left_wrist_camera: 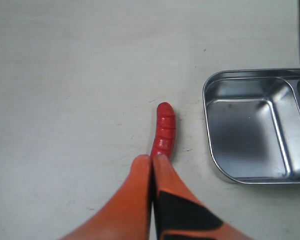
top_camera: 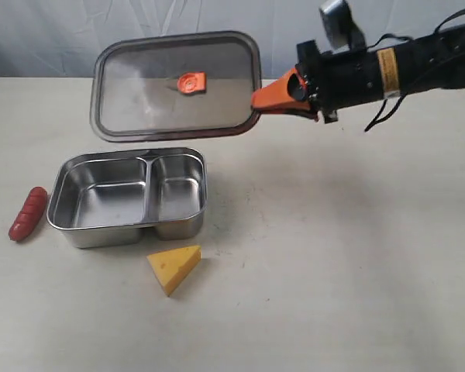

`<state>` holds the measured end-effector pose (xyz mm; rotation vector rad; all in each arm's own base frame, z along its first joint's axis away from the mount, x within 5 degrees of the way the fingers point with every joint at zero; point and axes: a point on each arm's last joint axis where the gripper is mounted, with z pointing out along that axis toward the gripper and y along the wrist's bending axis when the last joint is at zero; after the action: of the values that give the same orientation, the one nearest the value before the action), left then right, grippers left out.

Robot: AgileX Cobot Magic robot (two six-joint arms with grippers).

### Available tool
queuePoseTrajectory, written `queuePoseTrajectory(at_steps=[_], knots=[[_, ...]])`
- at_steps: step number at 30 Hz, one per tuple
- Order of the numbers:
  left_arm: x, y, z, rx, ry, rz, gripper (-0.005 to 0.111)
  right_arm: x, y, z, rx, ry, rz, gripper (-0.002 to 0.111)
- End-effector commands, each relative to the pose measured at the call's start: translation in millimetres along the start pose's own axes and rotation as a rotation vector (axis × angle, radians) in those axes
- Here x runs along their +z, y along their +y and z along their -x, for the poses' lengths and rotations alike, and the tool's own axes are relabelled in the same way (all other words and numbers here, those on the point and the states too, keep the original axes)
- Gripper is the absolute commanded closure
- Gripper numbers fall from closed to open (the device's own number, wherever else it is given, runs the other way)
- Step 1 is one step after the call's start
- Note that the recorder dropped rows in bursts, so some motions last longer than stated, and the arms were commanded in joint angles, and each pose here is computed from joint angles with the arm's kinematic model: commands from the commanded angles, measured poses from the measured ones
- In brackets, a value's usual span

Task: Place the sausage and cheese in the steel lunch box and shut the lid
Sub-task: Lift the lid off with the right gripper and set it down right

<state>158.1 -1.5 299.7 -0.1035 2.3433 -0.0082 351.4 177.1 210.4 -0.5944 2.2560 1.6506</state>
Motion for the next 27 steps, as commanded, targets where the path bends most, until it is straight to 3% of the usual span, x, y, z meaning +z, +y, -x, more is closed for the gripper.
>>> queuePoseTrajectory(at_steps=[1,5,8,11,12,16,21,27], knots=[[-1.3,0.0,-0.4,-0.001,-0.01,-0.002,0.106,-42.3,36.4,18.7,-0.125,-0.124,-0.126,0.109],[-1.2,-0.1,-0.7,-0.002,-0.008,-0.002,0.106,-65.2,72.0,33.4,-0.263,-0.253,-0.223,0.109],[-1.2,0.0,-0.8,-0.002,-0.006,-0.002,0.106,-88.3,93.3,46.6,-0.42,-0.429,-0.434,0.109],[-1.2,0.0,-0.8,-0.002,-0.006,-0.002,0.106,-101.7,97.0,53.9,-0.557,-0.503,-0.6,0.109],[-1.2,0.0,-0.8,-0.002,-0.006,-0.002,0.106,-106.5,96.3,56.1,-0.662,-0.503,-0.687,0.109],[-1.2,0.2,-0.8,0.001,-0.006,0.001,0.106,-106.8,88.5,51.3,-0.893,-0.412,-0.826,0.109],[-1.2,0.2,-0.8,0.001,-0.006,0.001,0.106,-103.1,57.7,6.9,-1.074,-0.15,-1.374,0.109],[-1.2,0.2,-0.8,0.001,-0.006,0.001,0.106,-71.4,44.5,-45.3,-1.151,0.11,-1.525,0.109]])
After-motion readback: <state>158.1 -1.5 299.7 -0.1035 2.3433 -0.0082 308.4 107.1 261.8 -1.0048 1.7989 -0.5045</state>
